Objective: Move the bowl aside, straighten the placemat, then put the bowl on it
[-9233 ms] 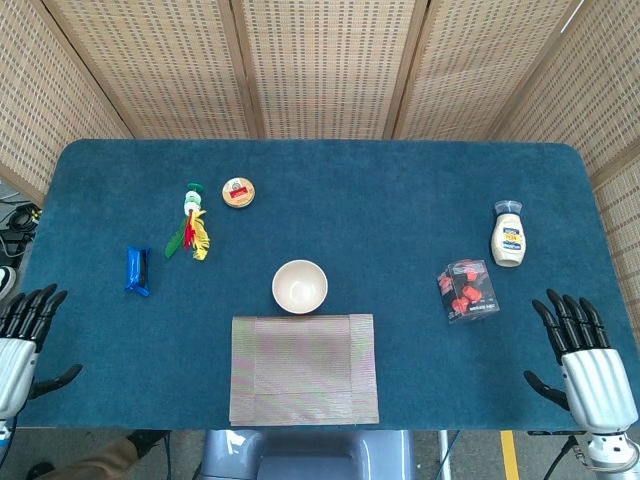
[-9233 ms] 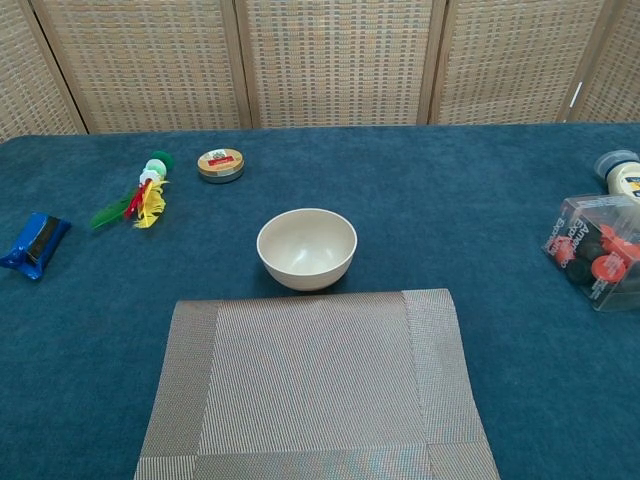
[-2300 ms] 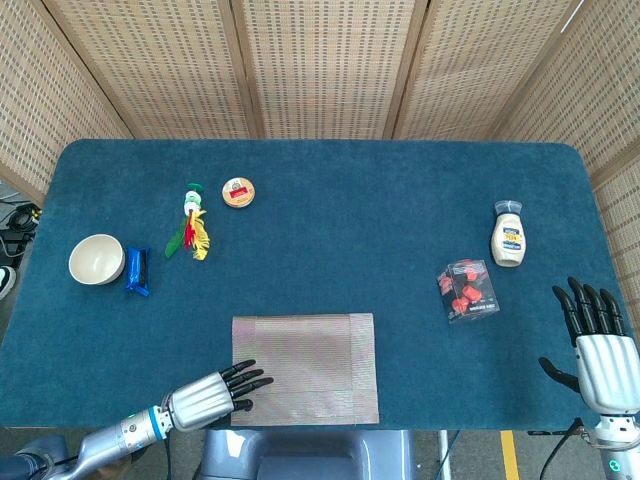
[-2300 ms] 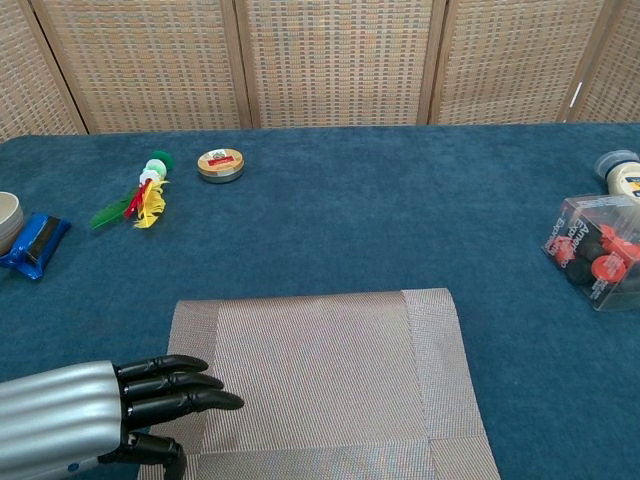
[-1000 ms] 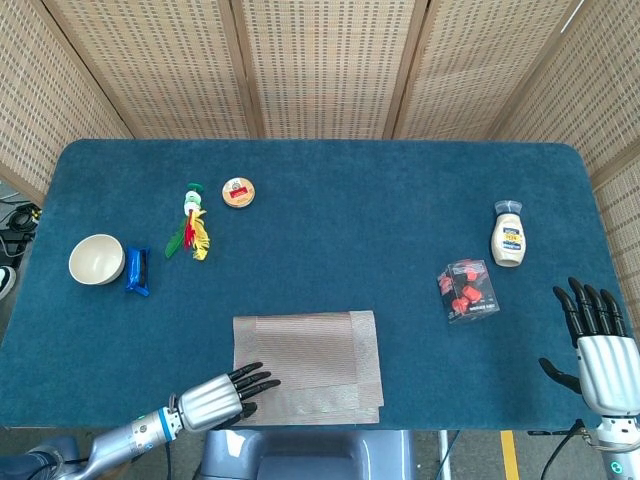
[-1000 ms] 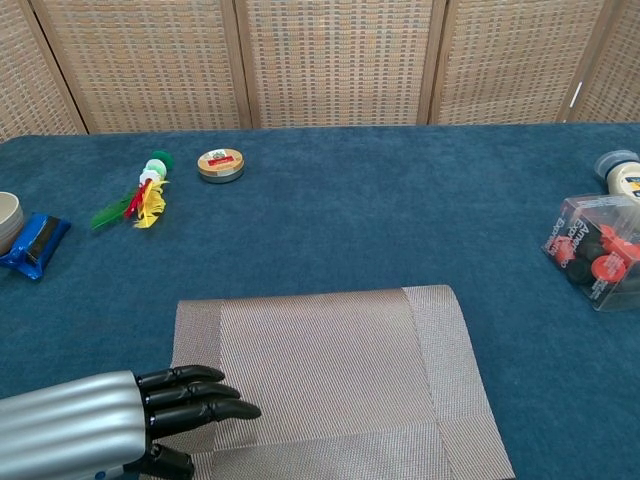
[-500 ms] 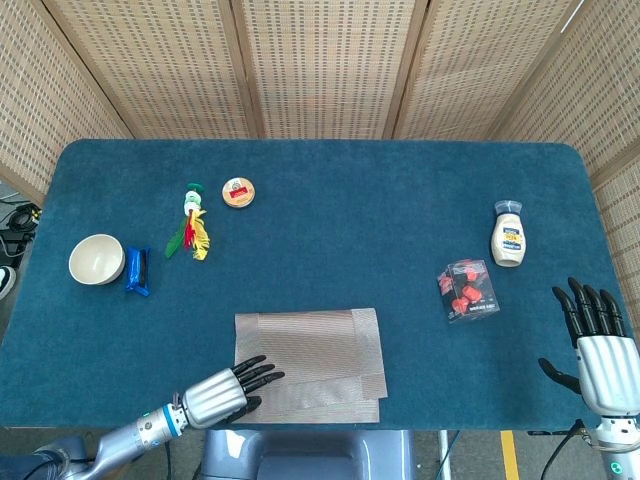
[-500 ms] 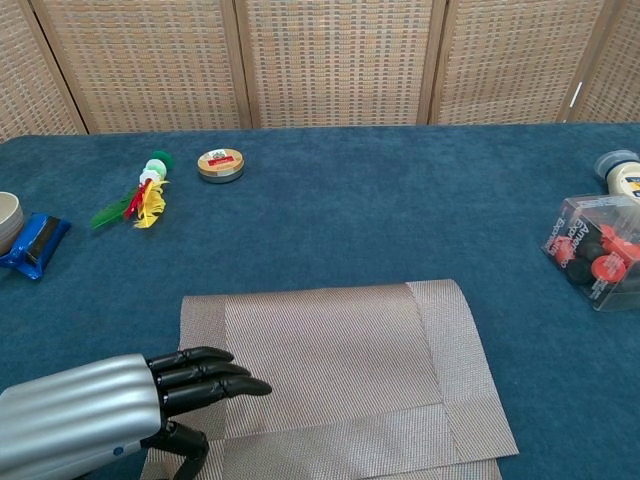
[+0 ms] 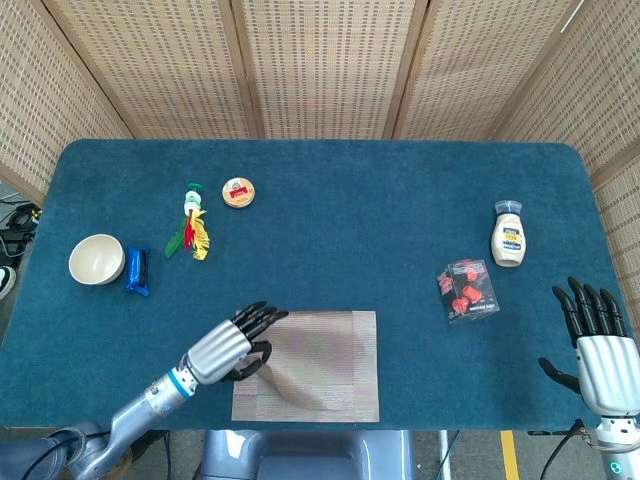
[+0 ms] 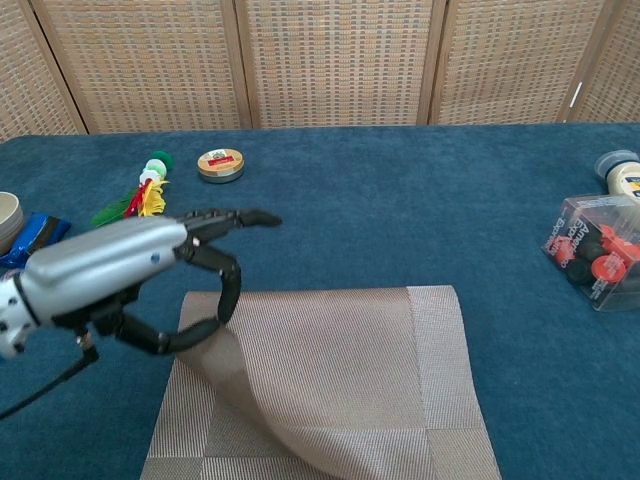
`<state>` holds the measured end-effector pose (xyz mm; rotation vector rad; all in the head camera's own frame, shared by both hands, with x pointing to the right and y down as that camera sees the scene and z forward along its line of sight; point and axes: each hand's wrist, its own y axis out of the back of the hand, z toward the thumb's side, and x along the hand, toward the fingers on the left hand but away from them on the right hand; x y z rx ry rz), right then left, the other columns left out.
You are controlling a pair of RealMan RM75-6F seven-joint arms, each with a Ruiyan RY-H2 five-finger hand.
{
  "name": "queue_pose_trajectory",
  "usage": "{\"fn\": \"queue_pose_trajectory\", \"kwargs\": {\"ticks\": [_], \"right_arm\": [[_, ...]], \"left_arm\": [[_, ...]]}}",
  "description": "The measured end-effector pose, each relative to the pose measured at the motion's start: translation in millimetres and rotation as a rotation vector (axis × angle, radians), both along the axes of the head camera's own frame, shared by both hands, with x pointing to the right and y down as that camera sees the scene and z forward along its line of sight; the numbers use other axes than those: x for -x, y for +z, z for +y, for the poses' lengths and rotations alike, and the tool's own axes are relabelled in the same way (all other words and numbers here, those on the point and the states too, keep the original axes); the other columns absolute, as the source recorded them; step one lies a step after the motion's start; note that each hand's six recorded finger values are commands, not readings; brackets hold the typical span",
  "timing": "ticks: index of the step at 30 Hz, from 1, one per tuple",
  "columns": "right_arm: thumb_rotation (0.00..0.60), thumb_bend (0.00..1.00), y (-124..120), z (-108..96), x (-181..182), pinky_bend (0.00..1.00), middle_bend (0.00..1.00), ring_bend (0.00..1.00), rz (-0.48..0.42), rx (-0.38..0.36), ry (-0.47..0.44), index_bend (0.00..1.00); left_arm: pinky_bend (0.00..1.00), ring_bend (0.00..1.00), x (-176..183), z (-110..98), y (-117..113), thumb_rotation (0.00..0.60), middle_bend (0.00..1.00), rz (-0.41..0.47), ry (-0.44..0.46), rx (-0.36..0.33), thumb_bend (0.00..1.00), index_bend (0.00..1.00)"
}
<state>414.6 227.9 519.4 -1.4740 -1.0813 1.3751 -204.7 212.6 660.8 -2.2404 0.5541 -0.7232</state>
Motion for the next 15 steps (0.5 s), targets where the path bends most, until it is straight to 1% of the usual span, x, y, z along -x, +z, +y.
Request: {"fn": "queue_pose_trajectory", "kwargs": {"ticks": [2, 6, 8, 9, 12, 15], "right_arm": [[0.6, 0.0, 0.3, 0.1, 0.1, 0.0, 0.0, 0.0, 0.002, 0.0, -0.001, 0.11], [0.6, 0.0, 1.4, 0.5, 0.2, 0.0, 0.0, 0.0, 0.006, 0.002, 0.001, 0.11], [0.6, 0.0, 1.1, 0.5, 0.8, 0.0, 0.0, 0.0, 0.006, 0.0, 0.0, 0.11], [0.6, 0.0, 1.1, 0.4, 1.3, 0.0, 0.0, 0.0, 0.007, -0.001, -0.002, 0.11], [0.6, 0.0, 2.3, 0.5, 2.2, 0.0, 0.0, 0.0, 0.009, 0.002, -0.004, 0.11], [0.6, 0.0, 4.2, 0.4, 2.3, 0.0, 0.0, 0.0, 0.014, 0.007, -0.004, 0.11]], "left_arm": [[0.0, 0.0, -2.5, -20.4, -3.9, 0.6, 0.0, -0.001, -0.054, 0.018, 0.65, 0.86], [0.0, 0.0, -5.7, -70.0, -8.1, 0.6, 0.0, -0.022, -0.166, 0.055, 0.65, 0.87], [0.0, 0.0, -6.0, -91.1, -8.7, 0.6, 0.0, -0.036, -0.21, 0.061, 0.65, 0.87], [0.0, 0.0, -5.5, -104.2, -8.5, 0.6, 0.0, -0.044, -0.241, 0.067, 0.65, 0.87], [0.0, 0.0, -1.2, -134.7, -5.4, 0.6, 0.0, -0.061, -0.324, 0.082, 0.67, 0.87], [0.0, 0.0, 10.4, -160.3, 2.2, 0.6, 0.0, -0.088, -0.4, 0.08, 0.68, 0.87]]}}
